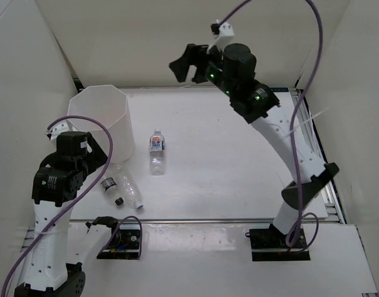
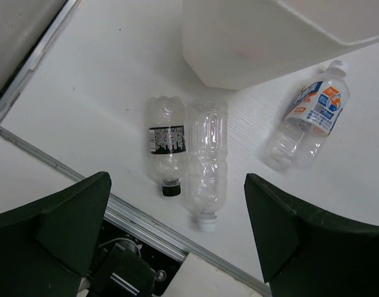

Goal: Put the plastic bottles in the bin

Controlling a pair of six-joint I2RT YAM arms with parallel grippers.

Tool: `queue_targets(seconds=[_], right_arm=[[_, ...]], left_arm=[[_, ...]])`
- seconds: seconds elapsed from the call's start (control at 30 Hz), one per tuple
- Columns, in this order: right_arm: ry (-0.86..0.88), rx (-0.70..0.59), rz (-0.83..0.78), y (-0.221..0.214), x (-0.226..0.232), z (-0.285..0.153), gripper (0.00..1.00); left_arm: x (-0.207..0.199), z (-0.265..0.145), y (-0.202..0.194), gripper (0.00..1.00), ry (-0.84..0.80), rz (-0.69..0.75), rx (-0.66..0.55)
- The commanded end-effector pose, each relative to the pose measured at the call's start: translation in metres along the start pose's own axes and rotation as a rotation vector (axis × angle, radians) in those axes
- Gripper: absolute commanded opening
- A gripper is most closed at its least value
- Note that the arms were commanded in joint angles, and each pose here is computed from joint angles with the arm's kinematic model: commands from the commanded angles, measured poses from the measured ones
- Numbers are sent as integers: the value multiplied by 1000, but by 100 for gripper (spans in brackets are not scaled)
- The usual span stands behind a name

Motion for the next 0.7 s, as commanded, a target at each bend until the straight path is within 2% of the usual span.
queue_targets(seconds=[0.0,0.03,0.2,0.3,0.37,0.53,0.67], right_arm=[[-210,372,-9,-120,-66,-10,95],[-256,448,-8,-150,-86,-20,98],[-100,729,214,-220,-95,-21,100],[-84,851,325,-264,-102,4,100],[-43,897,414,-277,-96,14,100],[-49,968,509,-320,-104,47,100],[-19,960,565,-332,-99,63,100]], left_arm=[[0,10,-12,100,35,-78,30],[-1,11,-14,100,34,-112,27],[0,25,-32,100,72,-137,67],[2,25,-33,100,87,-141,69],[2,25,-33,100,93,-146,78],[3,16,-25,100,80,-158,57],[3,8,-17,100,72,-147,46]])
Point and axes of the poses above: each gripper's point midway between its finger pads, its own z axis out along the fingers, its own x axis along the line the jaws close on, y = z × x, the point moved 3 cm from there along -z, back along the fingers, and after that the axes turned 4 degrees about z, right-handed, at the moved point
